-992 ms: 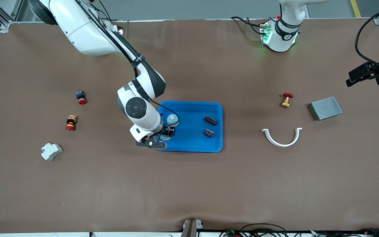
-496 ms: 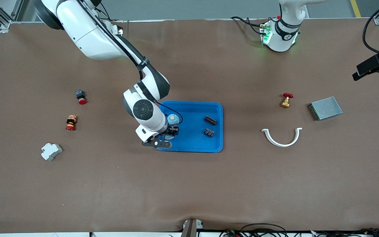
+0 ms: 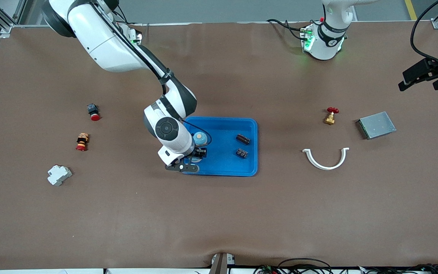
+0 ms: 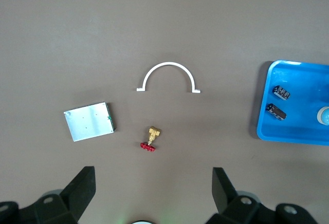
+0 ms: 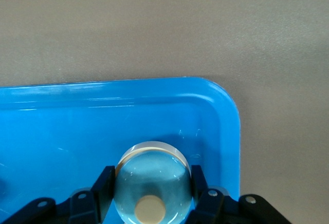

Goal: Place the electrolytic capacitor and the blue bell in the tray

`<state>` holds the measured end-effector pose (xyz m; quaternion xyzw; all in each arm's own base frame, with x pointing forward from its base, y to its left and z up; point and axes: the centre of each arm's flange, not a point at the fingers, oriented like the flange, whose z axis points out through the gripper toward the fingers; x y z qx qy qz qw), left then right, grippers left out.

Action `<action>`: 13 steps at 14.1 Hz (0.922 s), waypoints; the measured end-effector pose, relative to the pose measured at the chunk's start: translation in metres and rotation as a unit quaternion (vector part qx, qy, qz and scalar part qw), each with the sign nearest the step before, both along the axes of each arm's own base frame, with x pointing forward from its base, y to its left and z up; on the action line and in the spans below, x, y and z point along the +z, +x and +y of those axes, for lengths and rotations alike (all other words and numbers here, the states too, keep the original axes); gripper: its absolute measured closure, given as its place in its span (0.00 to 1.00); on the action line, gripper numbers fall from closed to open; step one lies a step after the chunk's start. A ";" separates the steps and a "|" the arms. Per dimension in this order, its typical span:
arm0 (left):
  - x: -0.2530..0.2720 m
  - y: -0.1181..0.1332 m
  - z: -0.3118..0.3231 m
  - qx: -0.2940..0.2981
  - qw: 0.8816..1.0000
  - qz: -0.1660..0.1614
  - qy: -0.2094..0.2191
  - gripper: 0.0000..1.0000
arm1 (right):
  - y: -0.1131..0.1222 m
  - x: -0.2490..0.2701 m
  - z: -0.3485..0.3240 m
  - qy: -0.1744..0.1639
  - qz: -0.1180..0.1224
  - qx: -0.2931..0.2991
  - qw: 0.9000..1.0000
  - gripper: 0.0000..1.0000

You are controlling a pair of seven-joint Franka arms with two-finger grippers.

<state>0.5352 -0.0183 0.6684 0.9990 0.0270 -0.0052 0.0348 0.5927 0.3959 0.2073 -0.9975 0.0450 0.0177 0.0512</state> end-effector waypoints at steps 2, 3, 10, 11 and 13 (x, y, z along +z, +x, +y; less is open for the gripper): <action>0.000 0.000 -0.001 -0.001 1.000 0.000 0.000 0.00 | 0.000 -0.004 0.000 -0.003 -0.001 0.003 1.000 0.36; 0.000 0.000 -0.001 -0.001 1.000 0.000 0.000 0.00 | 0.000 -0.005 0.000 -0.003 -0.001 0.003 1.000 0.36; -0.005 -0.013 -0.009 -0.007 1.000 0.003 0.003 0.00 | 0.009 0.003 -0.003 -0.001 -0.011 -0.002 1.000 0.01; -0.008 -0.014 -0.010 -0.006 1.000 0.000 0.004 0.00 | 0.010 0.004 -0.003 -0.001 -0.012 -0.002 1.000 0.00; -0.017 -0.019 -0.009 -0.004 1.000 -0.006 0.010 0.00 | 0.011 0.011 -0.002 -0.003 -0.010 -0.001 1.000 0.00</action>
